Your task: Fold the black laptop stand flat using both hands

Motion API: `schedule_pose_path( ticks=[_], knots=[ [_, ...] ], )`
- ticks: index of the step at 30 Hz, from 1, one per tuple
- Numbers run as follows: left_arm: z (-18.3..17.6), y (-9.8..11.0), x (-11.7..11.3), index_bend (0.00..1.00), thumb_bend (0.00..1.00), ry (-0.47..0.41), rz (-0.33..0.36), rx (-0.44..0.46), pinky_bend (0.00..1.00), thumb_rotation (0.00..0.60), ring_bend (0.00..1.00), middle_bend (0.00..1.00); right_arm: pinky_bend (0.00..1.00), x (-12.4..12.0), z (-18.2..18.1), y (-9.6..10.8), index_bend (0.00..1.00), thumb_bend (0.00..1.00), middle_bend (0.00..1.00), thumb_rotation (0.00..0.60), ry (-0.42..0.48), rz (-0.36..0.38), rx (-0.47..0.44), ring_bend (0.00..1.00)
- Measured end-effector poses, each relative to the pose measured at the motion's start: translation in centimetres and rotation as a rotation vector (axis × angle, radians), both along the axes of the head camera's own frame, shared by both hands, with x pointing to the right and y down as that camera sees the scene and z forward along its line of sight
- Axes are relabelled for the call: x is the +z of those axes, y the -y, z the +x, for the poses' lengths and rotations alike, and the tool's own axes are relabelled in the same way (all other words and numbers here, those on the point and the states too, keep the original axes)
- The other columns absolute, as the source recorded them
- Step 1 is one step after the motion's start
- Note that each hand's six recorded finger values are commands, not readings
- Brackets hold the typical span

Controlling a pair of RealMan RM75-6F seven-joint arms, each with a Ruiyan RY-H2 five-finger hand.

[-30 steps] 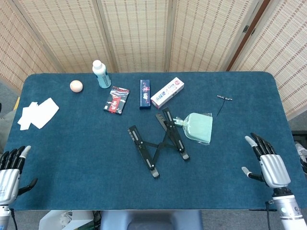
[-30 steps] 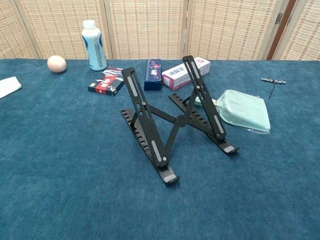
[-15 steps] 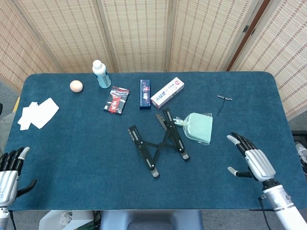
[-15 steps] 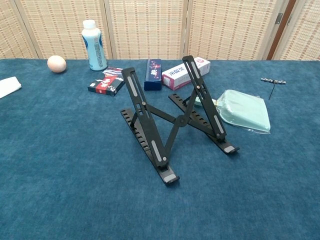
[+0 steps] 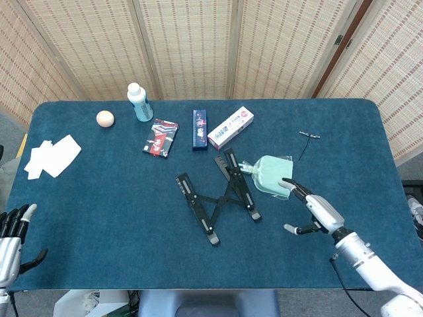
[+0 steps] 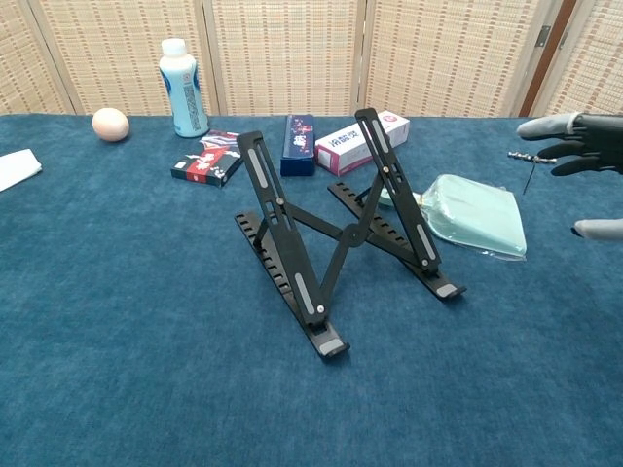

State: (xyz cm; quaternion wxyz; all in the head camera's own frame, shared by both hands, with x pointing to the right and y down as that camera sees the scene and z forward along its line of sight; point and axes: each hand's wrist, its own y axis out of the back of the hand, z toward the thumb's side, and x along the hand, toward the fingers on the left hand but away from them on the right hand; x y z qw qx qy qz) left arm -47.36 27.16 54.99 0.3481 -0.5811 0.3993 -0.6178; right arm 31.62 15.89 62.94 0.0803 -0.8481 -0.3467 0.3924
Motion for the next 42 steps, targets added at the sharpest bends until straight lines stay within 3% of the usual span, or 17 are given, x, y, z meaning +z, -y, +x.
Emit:
schedule_pose_path(
  ticks=[13, 22, 33, 42],
  knots=[
    [-0.2, 0.0, 0.4, 0.01, 0.20, 0.006, -0.020, 0.003, 0.00, 0.600, 0.05, 0.08, 0.06, 4.1, -2.2, 1.5, 0.00, 0.14, 0.00, 0.600, 0.095, -0.149, 0.052, 0.00],
    [-0.3, 0.1, 0.5, 0.01, 0.20, 0.009, -0.024, 0.006, 0.00, 0.600, 0.05, 0.08, 0.06, 6.9, -3.8, 2.0, 0.00, 0.14, 0.00, 0.600, 0.147, -0.209, 0.082, 0.00],
    [-0.3, 0.1, 0.6, 0.01, 0.20, 0.007, -0.026, 0.012, 0.00, 0.600, 0.05, 0.08, 0.01, 8.9, -6.1, 1.7, 0.00, 0.14, 0.00, 0.600, 0.223, -0.269, 0.103, 0.00],
    [-0.3, 0.1, 0.4, 0.01, 0.20, 0.001, -0.021, 0.018, 0.00, 0.600, 0.05, 0.08, 0.00, 9.6, -8.6, 0.1, 0.00, 0.14, 0.00, 0.600, 0.311, -0.322, 0.134, 0.00]
  ],
)
